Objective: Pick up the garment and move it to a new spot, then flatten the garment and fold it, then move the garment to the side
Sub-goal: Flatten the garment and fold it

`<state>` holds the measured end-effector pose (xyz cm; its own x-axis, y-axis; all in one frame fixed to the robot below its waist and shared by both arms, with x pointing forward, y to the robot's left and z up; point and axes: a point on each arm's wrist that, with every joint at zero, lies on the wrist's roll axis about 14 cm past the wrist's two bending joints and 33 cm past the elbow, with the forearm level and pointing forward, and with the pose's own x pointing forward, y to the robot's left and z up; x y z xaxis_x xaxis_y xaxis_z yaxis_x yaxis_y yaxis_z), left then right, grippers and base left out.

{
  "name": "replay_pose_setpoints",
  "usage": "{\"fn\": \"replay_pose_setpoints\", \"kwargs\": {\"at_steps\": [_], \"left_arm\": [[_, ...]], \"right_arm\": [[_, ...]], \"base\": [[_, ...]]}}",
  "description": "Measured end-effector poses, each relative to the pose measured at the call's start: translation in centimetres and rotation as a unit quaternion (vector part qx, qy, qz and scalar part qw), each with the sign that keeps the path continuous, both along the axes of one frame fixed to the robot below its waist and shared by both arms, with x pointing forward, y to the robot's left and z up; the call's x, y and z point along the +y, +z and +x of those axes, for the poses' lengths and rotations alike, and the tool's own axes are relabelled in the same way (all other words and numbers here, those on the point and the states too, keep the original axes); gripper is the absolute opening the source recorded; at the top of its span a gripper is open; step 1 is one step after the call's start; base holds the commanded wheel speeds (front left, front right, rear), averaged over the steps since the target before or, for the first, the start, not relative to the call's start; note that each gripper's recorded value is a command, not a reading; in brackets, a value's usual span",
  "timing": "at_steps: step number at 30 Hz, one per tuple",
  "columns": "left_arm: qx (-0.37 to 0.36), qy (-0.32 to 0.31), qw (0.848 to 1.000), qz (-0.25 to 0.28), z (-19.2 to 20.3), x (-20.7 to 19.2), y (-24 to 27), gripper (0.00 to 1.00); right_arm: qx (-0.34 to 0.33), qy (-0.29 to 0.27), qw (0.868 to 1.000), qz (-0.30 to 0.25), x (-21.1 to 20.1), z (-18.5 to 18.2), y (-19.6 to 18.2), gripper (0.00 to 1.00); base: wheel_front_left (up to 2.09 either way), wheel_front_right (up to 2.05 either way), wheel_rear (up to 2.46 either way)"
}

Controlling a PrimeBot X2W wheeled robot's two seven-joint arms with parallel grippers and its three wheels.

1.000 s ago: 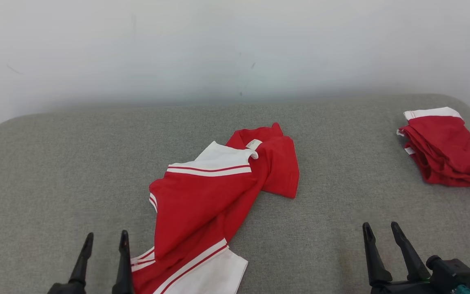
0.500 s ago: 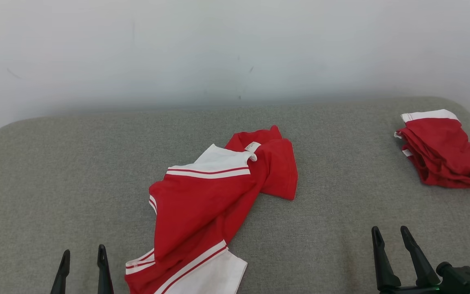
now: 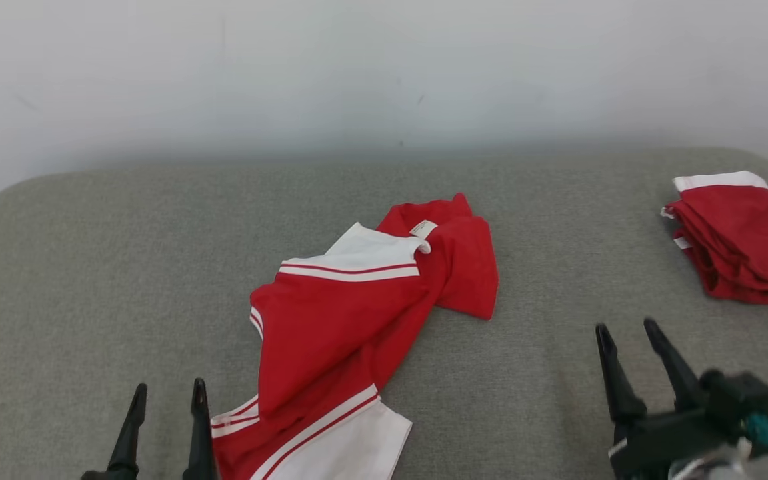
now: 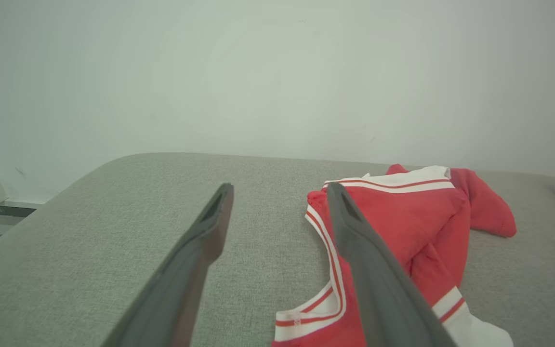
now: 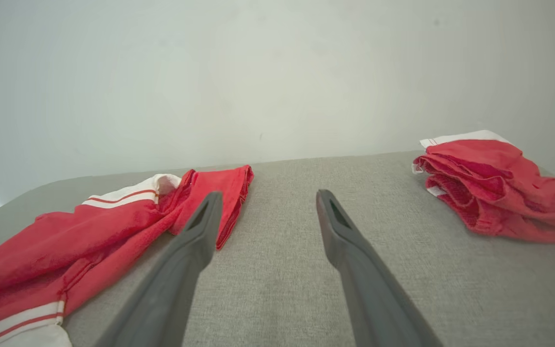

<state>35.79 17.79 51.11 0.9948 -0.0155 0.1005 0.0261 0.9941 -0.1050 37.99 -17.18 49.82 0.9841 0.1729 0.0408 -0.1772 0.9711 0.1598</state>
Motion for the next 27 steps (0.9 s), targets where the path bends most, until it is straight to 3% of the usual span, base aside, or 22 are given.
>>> {"fn": "replay_pose_setpoints", "kwargs": {"at_steps": [12, 19, 27], "left_arm": [[0.005, -0.006, 1.0, -0.015, 1.5, -0.9, -0.2, 1.0], [0.019, 0.007, 0.999, -0.027, 1.9, -0.6, -0.9, 1.0], [0.04, 0.032, 0.998, -0.028, 2.1, 0.7, -2.2, 1.0]], "right_arm": [[0.022, 0.061, 0.995, -0.073, 2.3, 11.8, 1.7, 1.0], [0.072, 0.094, 0.988, -0.099, 5.1, 16.7, -0.4, 1.0], [0.153, 0.121, 0.975, -0.105, 8.1, 19.3, -5.3, 1.0]], "base": [[0.0, 0.0, 0.0], [0.0, 0.0, 0.0], [0.0, 0.0, 0.0]]}}
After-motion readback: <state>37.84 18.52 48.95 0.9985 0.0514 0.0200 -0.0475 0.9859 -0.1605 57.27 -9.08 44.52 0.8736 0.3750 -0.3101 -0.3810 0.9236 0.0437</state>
